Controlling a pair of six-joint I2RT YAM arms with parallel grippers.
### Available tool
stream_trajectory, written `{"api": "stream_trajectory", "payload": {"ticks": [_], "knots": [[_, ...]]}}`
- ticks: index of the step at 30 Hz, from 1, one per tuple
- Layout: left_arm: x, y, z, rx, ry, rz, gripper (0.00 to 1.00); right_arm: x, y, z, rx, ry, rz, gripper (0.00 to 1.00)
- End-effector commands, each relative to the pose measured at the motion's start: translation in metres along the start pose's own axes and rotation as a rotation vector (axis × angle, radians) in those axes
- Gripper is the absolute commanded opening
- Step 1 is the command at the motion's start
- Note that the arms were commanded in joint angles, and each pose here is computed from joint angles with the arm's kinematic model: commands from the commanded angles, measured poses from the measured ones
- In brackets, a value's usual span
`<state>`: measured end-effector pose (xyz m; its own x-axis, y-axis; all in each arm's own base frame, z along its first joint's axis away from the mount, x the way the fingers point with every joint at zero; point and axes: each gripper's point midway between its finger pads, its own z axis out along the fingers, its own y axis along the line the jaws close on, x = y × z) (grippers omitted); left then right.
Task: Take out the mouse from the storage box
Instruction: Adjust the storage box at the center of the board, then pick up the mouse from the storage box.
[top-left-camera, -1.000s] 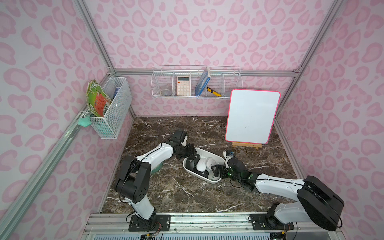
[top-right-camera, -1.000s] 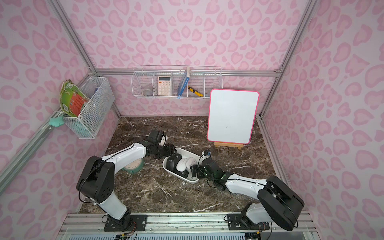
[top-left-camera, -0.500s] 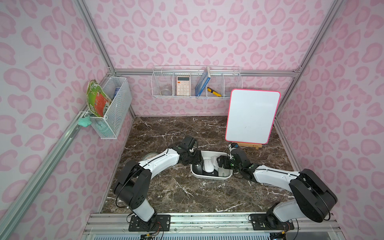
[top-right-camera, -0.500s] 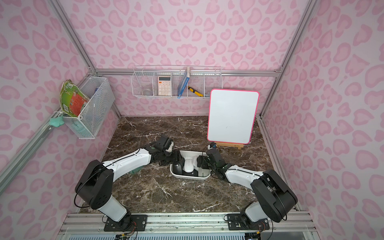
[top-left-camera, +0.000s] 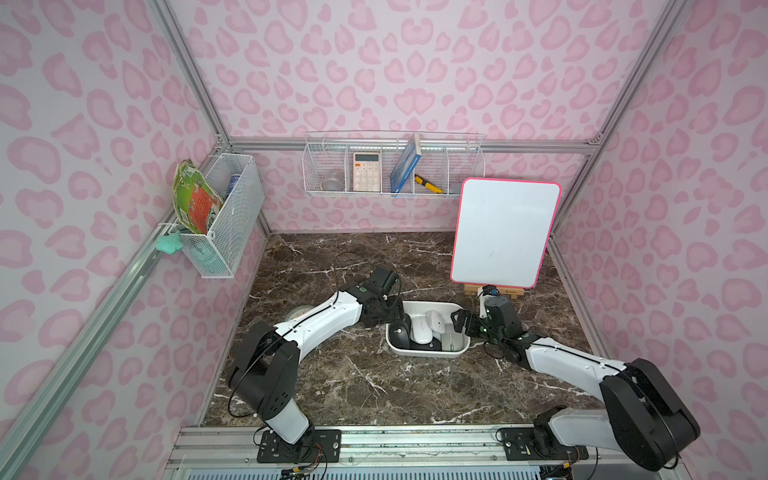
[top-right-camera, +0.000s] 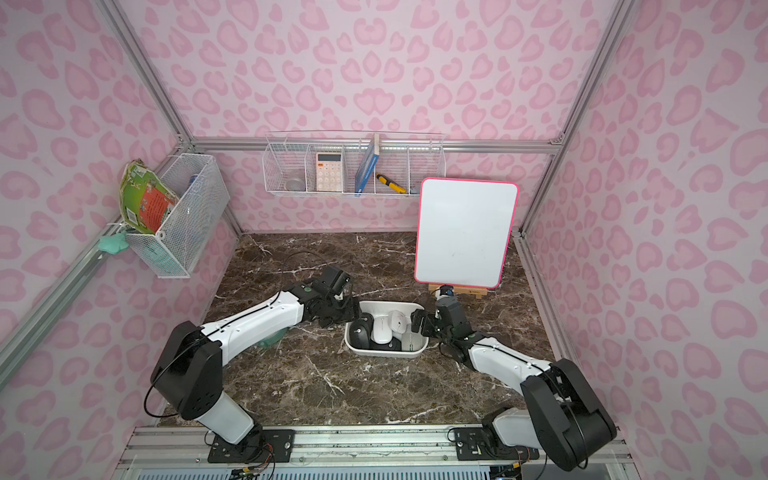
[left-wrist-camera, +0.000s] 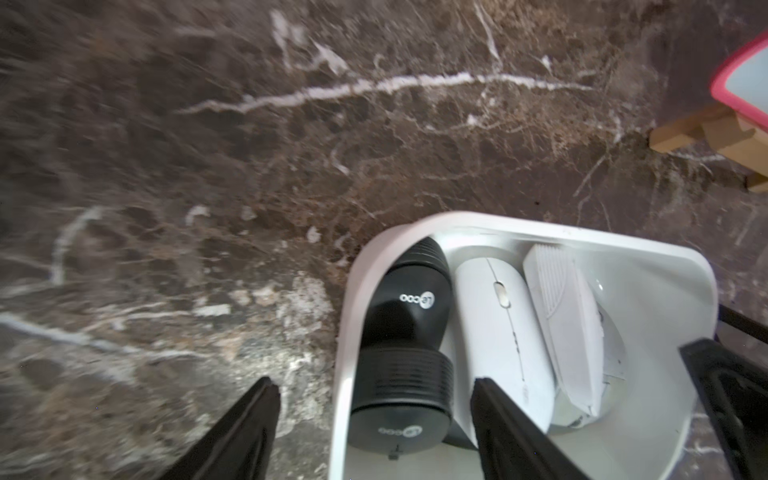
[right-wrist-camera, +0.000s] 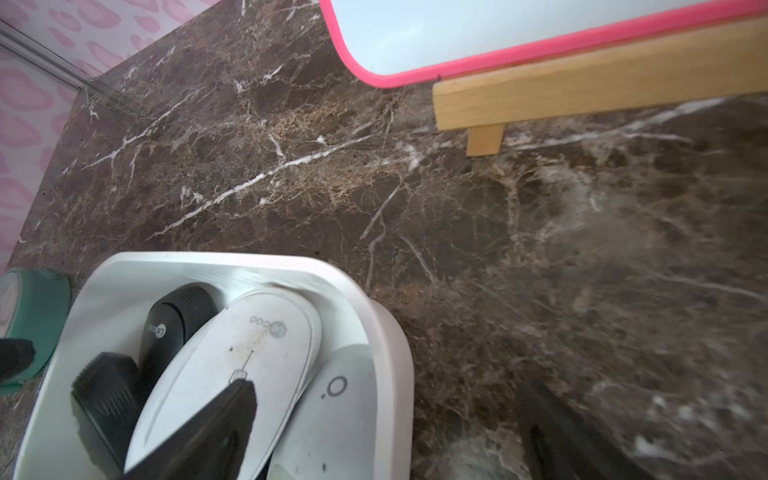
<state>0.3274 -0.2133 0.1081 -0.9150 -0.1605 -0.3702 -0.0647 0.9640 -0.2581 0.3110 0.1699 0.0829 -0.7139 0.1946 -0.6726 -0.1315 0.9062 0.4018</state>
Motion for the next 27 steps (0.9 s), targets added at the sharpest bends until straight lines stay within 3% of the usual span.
{"api": "stream_trajectory", "payload": {"ticks": [1,5,12,27], "knots": [[-0.008,0.019,-0.026,-0.152,-0.083,0.064,0.81,-0.009,-0.017,-0.012,0.076,-0.05,-0.07,1.0],[0.003,-0.03,-0.026,0.015,0.023,0.088,0.77,-0.018,-0.031,-0.026,0.145,-0.139,-0.125,1.0],[0.033,-0.103,-0.014,0.118,0.172,0.127,0.71,-0.022,-0.042,-0.038,0.176,-0.231,-0.135,1.0],[0.055,-0.128,0.037,0.098,0.328,0.08,0.63,-0.021,-0.044,-0.045,0.156,-0.285,-0.128,1.0]]}}
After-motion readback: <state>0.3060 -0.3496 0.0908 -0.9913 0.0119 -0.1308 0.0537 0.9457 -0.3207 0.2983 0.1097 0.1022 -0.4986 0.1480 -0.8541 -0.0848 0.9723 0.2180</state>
